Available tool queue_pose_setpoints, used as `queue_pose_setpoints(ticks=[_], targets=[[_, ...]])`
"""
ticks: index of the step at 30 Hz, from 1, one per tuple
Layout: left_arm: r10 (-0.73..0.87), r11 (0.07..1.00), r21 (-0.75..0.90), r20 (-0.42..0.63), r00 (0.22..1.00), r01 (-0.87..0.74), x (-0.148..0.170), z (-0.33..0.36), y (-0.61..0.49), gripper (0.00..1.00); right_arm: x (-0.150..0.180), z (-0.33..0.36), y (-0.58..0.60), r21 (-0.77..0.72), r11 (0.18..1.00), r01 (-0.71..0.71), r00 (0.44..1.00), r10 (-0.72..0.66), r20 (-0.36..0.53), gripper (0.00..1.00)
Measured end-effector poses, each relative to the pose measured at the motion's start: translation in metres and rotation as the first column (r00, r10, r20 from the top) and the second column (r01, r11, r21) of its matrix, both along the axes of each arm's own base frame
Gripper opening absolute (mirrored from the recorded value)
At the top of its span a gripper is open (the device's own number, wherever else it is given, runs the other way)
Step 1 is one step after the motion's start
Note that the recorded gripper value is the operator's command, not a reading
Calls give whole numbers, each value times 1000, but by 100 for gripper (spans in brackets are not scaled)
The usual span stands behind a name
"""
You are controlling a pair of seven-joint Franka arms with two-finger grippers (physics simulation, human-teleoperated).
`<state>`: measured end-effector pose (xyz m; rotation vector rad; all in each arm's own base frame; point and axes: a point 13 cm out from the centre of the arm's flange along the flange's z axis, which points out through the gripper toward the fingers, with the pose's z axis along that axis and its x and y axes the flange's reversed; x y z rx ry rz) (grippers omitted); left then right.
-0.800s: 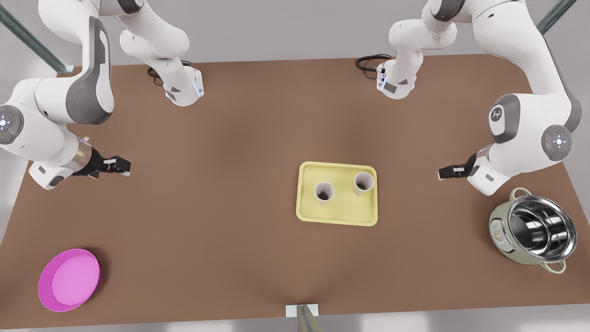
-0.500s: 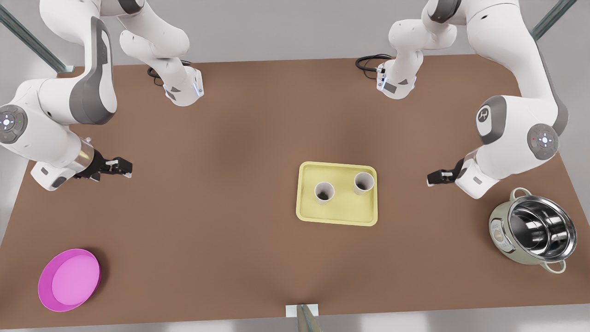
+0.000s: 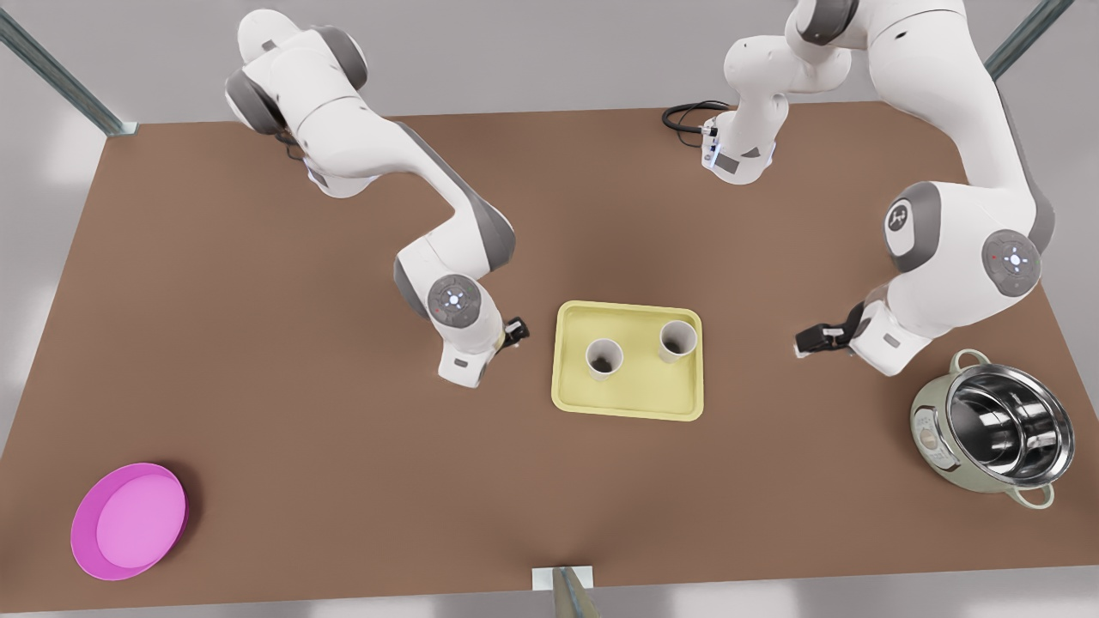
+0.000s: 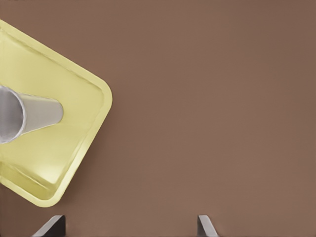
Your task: Use the left arm to pick up the white IKEA cup from the tray and place it on the middle-left position; use the right arm to pick up the white IKEA cup from the tray and place it on the middle-right position
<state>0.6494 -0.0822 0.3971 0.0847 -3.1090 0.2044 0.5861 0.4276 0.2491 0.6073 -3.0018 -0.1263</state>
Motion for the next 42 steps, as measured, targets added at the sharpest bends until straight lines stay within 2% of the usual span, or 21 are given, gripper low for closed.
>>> queue_pose_setpoints(ticks=[2, 5, 9, 20, 31, 32, 33, 34, 35, 38, 41, 42], targets=[[26, 1000, -1, 6, 1000, -26, 3, 0, 19, 100, 6, -13, 38, 35, 999, 22, 999, -24, 42, 100], [44, 999, -4, 11, 999, -44, 6, 0, 35, 100, -7, -28, 102, 92, 996, 20, 994, -30, 102, 100], [35, 999, -4, 16, 999, -35, 7, 0, 36, 100, 6, -24, 133, 174, 983, 62, 984, -90, 156, 100], [8, 1000, 3, 18, 1000, -8, 8, -2, 32, 100, 8, -101, 162, 239, 967, 86, 977, -129, 169, 100], [15, 1000, 6, 14, 1000, -15, 9, -7, 47, 100, -21, -145, 177, 221, 974, 56, 985, -91, 149, 100], [17, 1000, 6, 13, 1000, -17, 9, -8, 50, 100, -22, -149, 176, 218, 974, 58, 985, -91, 147, 97], [18, 1000, 6, 13, 1000, -18, 10, -8, 52, 100, -22, -151, 175, 217, 974, 58, 985, -91, 145, 80], [17, 1000, 6, 13, 1000, -17, 10, -9, 52, 100, -22, -152, 176, 217, 975, 55, 985, -88, 146, 54], [16, 1000, 6, 12, 1000, -16, 10, -9, 52, 100, -23, -153, 177, 218, 975, 51, 986, -84, 146, 46], [9, 1000, 6, 13, 1000, -9, 10, -9, 51, 100, -23, -152, 178, 224, 974, 42, 986, -77, 147, 45], [3, 1000, 6, 14, 1000, -4, 10, -9, 50, 100, -21, -150, 176, 223, 974, 41, 985, -76, 152, 29], [1, 1000, 6, 14, 1000, -1, 9, -9, 49, 100, -21, -150, 176, 223, 974, 41, 985, -77, 152, 28]])
